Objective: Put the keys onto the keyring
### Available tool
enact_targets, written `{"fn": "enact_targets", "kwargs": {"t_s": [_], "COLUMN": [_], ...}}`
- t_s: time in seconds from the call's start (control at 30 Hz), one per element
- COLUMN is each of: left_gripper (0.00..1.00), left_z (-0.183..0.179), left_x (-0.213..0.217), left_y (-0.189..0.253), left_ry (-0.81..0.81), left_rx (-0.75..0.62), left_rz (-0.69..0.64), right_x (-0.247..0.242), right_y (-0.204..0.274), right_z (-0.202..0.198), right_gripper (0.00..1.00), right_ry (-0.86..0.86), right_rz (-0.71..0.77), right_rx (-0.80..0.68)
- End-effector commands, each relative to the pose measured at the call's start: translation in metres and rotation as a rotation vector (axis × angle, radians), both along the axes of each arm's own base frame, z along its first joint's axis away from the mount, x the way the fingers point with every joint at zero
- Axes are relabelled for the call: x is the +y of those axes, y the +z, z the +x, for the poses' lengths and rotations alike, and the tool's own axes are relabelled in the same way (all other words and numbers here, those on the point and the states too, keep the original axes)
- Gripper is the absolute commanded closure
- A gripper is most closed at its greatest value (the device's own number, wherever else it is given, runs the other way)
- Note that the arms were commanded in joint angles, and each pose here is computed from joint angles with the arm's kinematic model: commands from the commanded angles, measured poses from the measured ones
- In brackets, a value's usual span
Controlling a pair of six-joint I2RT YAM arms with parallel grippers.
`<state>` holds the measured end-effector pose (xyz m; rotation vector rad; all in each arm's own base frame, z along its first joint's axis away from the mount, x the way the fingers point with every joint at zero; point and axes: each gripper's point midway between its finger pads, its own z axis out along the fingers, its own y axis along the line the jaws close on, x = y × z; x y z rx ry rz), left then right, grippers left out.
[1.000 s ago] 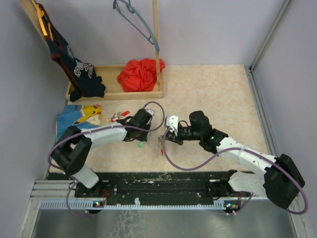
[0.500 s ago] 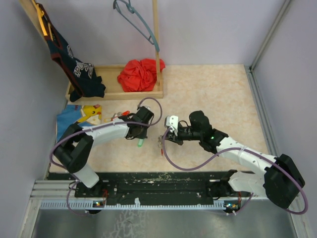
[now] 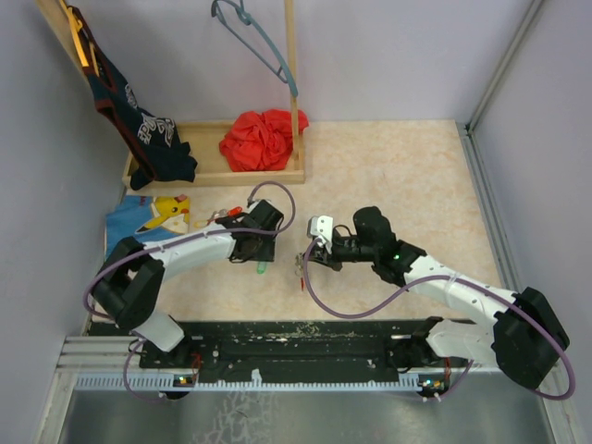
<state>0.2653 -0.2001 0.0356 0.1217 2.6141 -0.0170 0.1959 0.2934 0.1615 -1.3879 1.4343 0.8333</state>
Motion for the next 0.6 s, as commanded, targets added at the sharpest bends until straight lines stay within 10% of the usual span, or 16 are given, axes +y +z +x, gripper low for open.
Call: {"fn": "enact_targets", "kwargs": {"t_s": [0.0,0.57], "left_gripper": [0.42,0.41], "left_z": [-0.020,-0.019], "left_x": [-0.004,-0.058], "left_y": [0.004,-0.008], "left_ry": [-0.004,-0.082], "left_rx": [0.041,0.101], "left_rz": [-0.075,-0.296], "right_x": [0.005,0.001], "right_y": [0.037,0.042], "right_z": [0.006,0.007], "right_gripper": [1.00,1.00], "right_ry": [0.008,-0.015], "right_rz": [0.084,0.097], "right_rx": [-0.077,-0.099]}}
